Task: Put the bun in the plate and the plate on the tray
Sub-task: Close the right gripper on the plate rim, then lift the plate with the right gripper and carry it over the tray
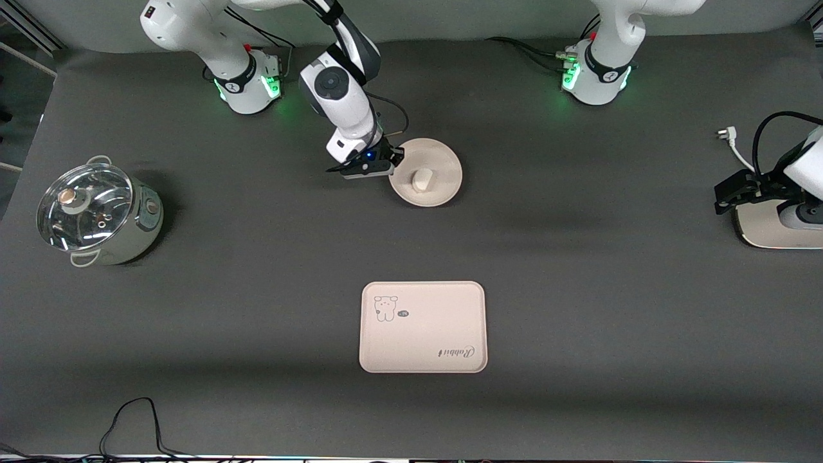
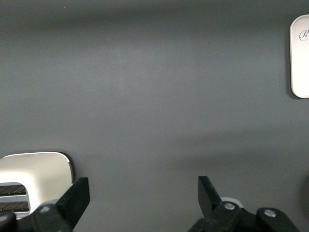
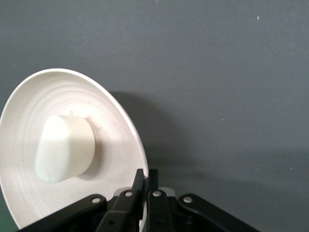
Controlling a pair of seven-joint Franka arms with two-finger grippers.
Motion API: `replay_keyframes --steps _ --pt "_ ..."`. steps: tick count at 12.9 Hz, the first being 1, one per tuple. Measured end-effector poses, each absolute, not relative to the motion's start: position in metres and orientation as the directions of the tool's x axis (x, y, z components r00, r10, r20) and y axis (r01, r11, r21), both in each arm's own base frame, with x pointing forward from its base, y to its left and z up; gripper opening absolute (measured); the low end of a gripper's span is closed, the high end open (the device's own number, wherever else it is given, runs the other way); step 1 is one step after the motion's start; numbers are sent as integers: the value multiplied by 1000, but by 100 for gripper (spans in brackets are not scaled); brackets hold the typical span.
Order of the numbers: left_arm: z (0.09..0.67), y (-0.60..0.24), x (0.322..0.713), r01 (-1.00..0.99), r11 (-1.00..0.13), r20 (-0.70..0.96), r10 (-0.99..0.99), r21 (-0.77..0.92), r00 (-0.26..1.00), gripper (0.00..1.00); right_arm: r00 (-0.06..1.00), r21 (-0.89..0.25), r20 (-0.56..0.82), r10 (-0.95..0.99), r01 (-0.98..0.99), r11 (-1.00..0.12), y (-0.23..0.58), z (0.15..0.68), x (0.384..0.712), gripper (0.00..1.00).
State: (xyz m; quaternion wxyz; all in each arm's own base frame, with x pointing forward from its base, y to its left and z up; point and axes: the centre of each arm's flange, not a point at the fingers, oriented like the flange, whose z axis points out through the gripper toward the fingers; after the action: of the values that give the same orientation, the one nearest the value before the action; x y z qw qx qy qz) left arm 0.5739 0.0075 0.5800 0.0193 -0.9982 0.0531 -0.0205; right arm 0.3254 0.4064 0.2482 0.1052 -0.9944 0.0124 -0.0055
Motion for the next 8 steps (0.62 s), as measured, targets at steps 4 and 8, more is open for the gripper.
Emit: replay_keyframes --steps 4,8 --pt "580 0 574 -118 -992 39 -119 -40 992 100 999 -274 45 19 30 -961 410 298 326 4" --pt "580 0 574 -117 -992 39 -119 -40 992 100 997 -305 45 58 69 -950 401 343 330 4"
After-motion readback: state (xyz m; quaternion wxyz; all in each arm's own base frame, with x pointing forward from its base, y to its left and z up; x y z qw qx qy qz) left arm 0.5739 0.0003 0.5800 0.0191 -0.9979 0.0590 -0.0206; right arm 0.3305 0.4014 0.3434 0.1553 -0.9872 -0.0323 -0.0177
